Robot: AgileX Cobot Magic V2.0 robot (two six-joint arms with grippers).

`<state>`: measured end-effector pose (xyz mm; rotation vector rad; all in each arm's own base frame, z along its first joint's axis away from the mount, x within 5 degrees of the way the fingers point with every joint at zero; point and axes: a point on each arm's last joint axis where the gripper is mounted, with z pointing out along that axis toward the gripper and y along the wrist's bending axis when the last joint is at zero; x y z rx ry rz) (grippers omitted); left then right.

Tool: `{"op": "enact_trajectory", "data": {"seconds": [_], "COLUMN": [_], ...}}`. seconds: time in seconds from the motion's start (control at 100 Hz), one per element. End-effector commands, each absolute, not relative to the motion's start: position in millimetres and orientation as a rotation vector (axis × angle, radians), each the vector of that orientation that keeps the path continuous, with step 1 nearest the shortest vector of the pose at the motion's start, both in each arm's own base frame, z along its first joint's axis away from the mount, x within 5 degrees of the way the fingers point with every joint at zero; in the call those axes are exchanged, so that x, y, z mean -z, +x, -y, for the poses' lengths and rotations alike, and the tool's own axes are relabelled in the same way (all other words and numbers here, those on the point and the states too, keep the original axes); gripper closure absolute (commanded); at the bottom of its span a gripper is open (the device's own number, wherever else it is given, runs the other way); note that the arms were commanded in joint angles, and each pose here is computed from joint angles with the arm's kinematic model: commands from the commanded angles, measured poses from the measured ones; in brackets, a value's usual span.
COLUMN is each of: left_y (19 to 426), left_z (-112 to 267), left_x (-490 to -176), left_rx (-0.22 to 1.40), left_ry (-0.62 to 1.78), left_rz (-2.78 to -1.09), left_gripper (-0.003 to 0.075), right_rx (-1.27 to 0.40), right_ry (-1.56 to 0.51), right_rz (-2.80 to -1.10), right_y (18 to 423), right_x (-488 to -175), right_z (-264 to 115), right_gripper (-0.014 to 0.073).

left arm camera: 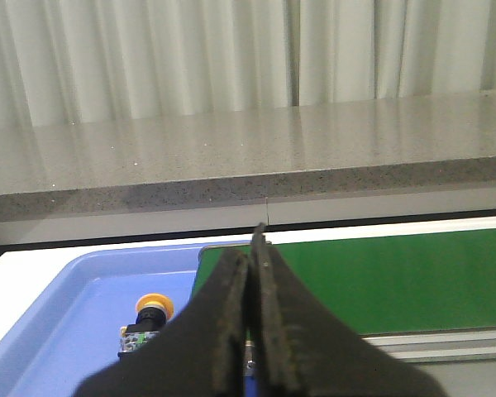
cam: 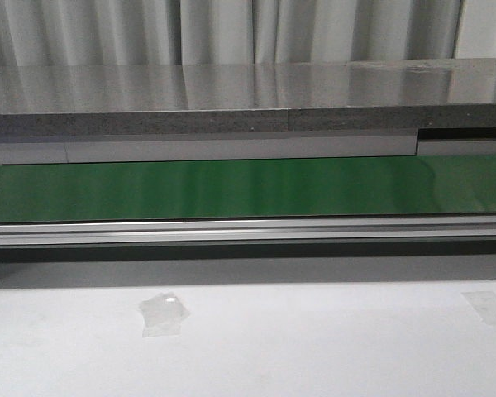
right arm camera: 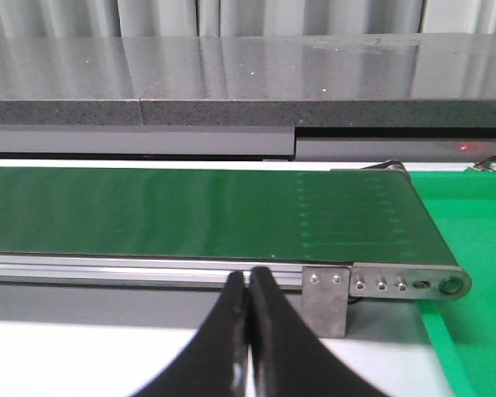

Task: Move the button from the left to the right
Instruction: 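Move the left gripper toward the blue tray holding the yellow button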

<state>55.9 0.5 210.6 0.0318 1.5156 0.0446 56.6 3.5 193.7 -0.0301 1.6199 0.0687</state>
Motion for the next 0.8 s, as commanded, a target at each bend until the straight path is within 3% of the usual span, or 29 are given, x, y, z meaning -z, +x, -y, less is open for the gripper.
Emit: {"op": "enact_trajectory", "data": {"seconds": [0.0, 0.52, 0.79], "left_y": [55, 55, 49], "left_z": [0, 0, -1], "left_x": [-204, -205, -234], "left_rx": [-0.025, -0.025, 0.005], "left_ry": [0.018, 0.018, -0.018], "left_rz": [-1.448, -1.447, -1.454], "left_gripper": [0.0740, 0.0740, 0.0740], "right_rx": [-0.067, -0.067, -0.067], "right_ry": [-0.034, -0.034, -0.034], "right_rz": [-1.502, -1.502, -1.502], "right_y": [54, 54, 54], "right_x": [-207, -207, -207], "right_z": [-3, -3, -3], "right_gripper": [0.0663, 0.0663, 0.0663]}}
